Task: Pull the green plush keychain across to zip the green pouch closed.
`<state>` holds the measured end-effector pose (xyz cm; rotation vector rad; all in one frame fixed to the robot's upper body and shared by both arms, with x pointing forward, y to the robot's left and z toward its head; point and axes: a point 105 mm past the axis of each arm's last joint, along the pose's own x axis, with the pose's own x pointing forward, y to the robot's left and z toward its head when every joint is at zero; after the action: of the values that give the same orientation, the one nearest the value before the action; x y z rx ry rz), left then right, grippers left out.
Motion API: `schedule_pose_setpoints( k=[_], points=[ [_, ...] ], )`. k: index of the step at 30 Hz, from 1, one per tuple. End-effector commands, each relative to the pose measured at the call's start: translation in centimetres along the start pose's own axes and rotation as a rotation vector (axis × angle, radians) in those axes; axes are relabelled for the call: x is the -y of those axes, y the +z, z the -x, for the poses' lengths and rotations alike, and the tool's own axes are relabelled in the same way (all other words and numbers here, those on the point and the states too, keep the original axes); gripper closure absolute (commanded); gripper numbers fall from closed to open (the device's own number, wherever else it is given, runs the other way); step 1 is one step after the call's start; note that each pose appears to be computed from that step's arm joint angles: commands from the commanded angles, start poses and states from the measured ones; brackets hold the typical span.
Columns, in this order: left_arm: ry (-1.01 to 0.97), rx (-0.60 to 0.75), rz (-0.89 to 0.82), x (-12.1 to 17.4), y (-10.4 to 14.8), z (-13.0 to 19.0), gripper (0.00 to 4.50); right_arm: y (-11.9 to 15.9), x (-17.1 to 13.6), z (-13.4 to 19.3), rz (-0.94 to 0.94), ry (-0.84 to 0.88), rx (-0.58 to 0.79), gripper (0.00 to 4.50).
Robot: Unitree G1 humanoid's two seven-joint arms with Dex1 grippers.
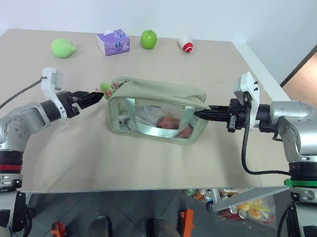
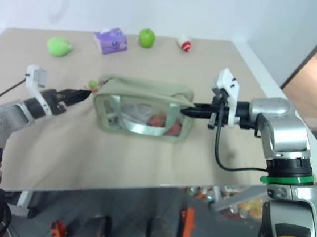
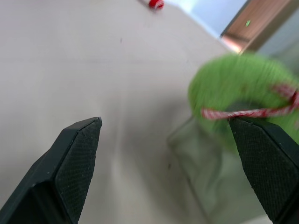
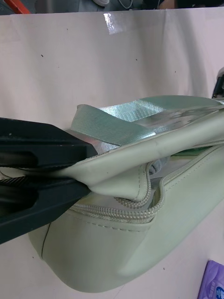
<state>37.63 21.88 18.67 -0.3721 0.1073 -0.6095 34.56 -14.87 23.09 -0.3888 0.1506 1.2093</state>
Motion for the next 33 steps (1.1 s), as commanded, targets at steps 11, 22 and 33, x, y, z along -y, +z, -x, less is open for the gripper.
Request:
schedule_pose_setpoints(
  k=[11,22,33],
  points=[
    [-0.040,0.023,0.015,1.0,0.5,-1.1,0.00,1.6,0.0,0.7,0.052,-0.016,0.041,4.48],
    [-0.038,0.002,0.019,1.6,-0.2,-3.6,0.42,1.5,-0.1,0.6,0.048,-0.014,0.050,4.50],
    [-0.034,0.005,0.018,1.4,0.0,-3.9,4.00,1.3,-0.2,0.5,0.041,-0.022,0.056,4.50]
  ],
)
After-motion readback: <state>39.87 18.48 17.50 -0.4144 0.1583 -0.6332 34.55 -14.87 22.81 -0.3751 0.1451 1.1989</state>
